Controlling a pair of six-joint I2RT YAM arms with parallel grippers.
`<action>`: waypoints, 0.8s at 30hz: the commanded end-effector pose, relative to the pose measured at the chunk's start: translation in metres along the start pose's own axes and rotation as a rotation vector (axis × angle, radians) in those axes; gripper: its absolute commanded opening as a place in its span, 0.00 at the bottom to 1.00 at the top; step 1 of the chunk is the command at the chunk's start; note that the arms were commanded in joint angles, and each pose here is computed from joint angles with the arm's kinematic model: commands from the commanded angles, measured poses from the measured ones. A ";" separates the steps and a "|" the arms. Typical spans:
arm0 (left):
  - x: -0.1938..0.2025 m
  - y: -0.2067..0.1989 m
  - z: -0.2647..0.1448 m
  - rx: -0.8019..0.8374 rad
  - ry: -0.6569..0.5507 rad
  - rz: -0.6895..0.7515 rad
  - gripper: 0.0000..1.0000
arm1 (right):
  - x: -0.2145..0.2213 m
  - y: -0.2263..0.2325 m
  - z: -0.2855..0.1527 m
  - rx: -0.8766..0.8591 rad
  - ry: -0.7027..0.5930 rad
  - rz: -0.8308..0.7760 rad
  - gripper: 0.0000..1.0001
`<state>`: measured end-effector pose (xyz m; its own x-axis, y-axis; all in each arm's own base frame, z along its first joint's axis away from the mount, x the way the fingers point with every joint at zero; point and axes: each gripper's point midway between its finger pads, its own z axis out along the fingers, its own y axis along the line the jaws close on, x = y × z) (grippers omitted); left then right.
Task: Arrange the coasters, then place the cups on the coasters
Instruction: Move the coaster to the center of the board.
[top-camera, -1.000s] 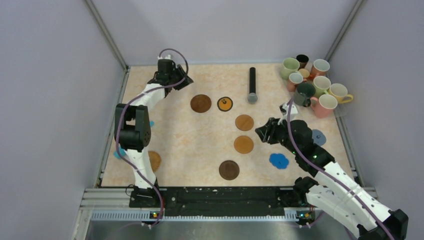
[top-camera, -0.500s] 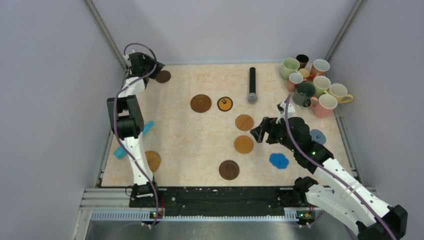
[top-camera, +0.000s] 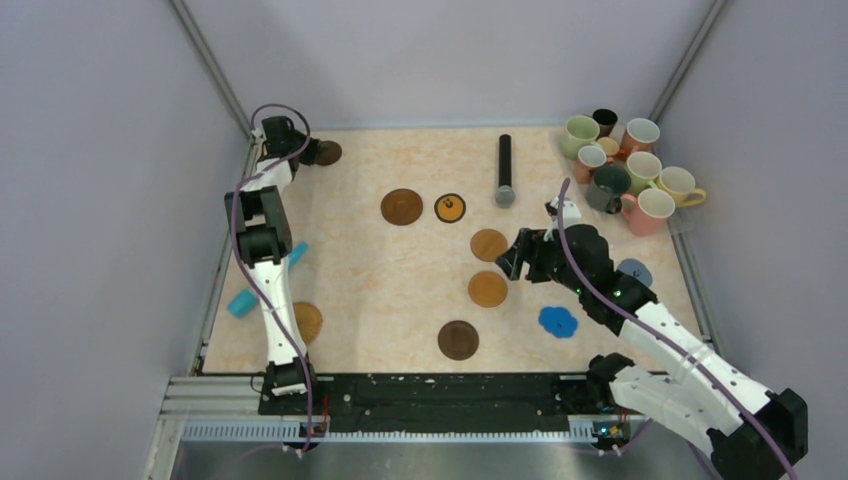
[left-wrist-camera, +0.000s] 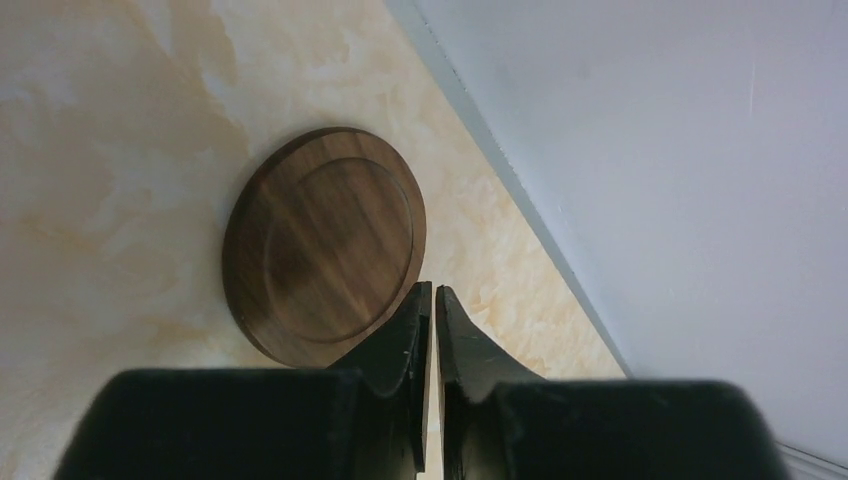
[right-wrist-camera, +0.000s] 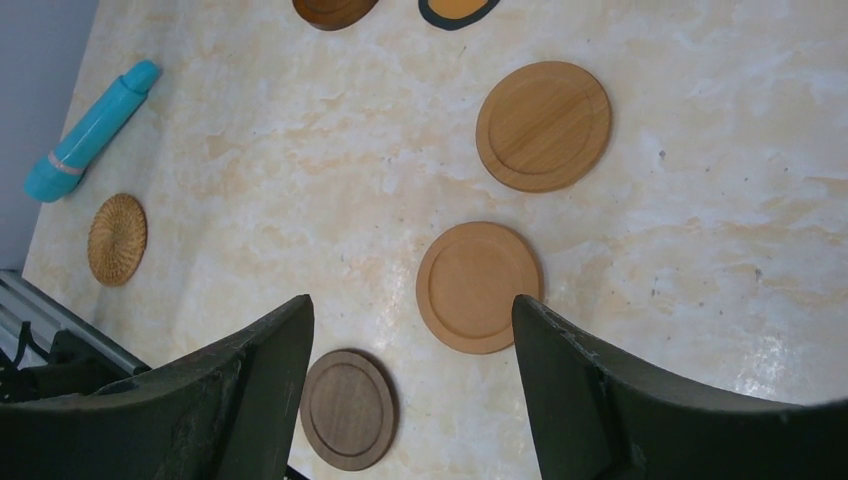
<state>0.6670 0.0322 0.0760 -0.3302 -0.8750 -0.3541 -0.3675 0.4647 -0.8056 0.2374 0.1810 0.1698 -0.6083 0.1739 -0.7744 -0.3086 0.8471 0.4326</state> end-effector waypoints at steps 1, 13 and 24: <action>-0.012 -0.004 0.006 0.027 -0.024 -0.023 0.08 | -0.037 0.022 -0.006 -0.060 -0.094 -0.010 0.72; 0.005 0.026 0.009 -0.084 0.012 -0.098 0.01 | -0.043 0.031 -0.002 -0.090 -0.096 -0.003 0.72; 0.031 0.037 0.011 -0.129 0.087 -0.085 0.00 | -0.044 0.033 -0.006 -0.100 -0.102 0.010 0.72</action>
<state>0.6591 0.0300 0.0457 -0.3256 -0.9091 -0.2599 -0.4737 0.3947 -0.7873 0.2444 0.1908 0.1842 -0.5977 0.1888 -0.7792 -0.3316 0.8266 0.4547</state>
